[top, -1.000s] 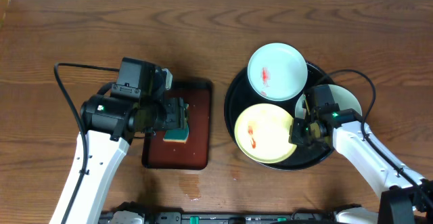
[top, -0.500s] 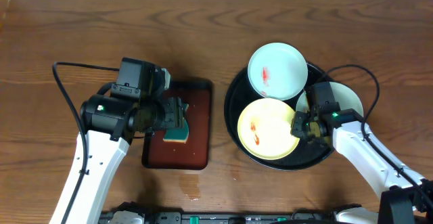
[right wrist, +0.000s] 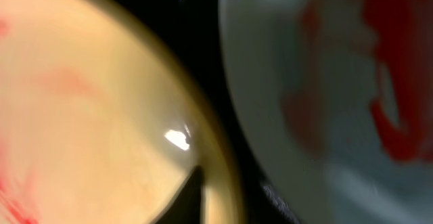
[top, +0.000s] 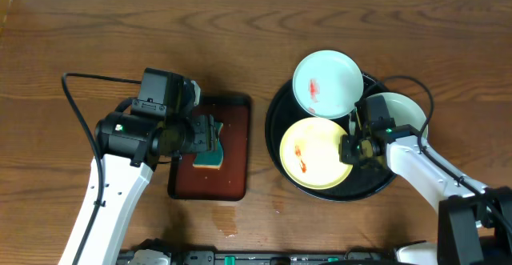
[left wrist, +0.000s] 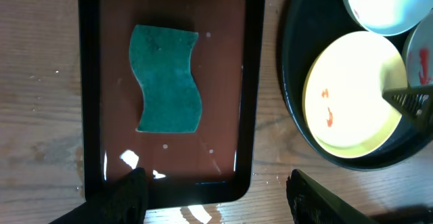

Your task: Clean dirty plates on tray and stack at the side

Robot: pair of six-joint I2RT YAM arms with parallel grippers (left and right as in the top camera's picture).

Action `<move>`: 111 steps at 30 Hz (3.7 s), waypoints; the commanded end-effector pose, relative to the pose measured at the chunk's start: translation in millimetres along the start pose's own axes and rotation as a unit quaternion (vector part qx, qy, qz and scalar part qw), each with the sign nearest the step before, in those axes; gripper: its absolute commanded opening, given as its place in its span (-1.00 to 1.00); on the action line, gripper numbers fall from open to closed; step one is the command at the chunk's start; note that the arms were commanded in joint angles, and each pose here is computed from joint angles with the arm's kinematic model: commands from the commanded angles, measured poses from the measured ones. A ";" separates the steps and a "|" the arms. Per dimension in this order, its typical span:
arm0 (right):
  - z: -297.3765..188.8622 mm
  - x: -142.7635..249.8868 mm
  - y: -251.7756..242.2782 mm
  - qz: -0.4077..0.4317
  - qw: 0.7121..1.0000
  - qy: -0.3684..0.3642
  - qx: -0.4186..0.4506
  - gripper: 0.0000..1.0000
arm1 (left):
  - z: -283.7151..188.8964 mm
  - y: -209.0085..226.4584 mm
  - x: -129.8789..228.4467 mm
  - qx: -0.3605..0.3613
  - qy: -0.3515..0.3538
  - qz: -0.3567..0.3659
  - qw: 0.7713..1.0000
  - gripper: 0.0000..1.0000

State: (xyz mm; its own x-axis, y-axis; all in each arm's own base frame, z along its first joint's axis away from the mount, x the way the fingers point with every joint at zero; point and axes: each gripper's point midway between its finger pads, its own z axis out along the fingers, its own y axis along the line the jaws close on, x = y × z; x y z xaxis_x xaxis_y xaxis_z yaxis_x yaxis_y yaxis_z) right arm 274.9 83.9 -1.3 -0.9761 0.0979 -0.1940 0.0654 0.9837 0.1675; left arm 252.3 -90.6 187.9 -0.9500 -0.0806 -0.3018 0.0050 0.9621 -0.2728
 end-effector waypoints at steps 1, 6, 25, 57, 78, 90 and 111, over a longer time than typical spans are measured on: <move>18.0 9.5 -3.1 0.019 1.000 0.024 0.003 -0.97 | -1.6 10.4 -2.6 -0.033 -0.008 0.004 0.999 0.33; 17.9 8.4 -3.4 0.031 0.999 0.023 0.003 -0.98 | 7.4 22.4 -0.3 -0.063 -0.001 -0.014 0.998 0.33; 18.0 7.9 -4.3 0.031 0.999 0.021 0.006 -0.97 | 169.1 64.2 39.3 -0.102 0.126 -0.060 0.985 -0.02; 17.8 10.6 -5.2 0.031 0.999 0.027 0.008 -0.97 | 161.6 52.2 68.2 -0.076 0.154 -0.077 0.982 0.08; 17.6 13.3 -6.1 0.032 0.999 0.032 0.010 -0.98 | 121.7 28.9 9.9 -0.058 0.089 -0.037 0.994 0.14; 17.6 13.3 -6.1 0.032 0.999 0.032 0.010 -0.97 | 168.1 69.6 1.3 -0.143 0.046 -0.027 0.988 0.20; 17.6 14.2 -6.4 0.032 0.999 0.034 0.011 -0.98 | 125.3 36.4 -15.2 -0.081 0.028 -0.032 0.996 0.08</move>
State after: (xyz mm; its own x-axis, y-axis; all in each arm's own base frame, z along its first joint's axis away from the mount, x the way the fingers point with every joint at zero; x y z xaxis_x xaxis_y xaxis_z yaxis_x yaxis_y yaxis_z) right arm 282.5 89.2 0.1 -0.9703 0.1441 -0.1941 0.1028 0.9727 0.2082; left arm 305.1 -79.7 49.6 -0.9668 -0.1348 -0.2171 -0.1167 0.9887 -0.0945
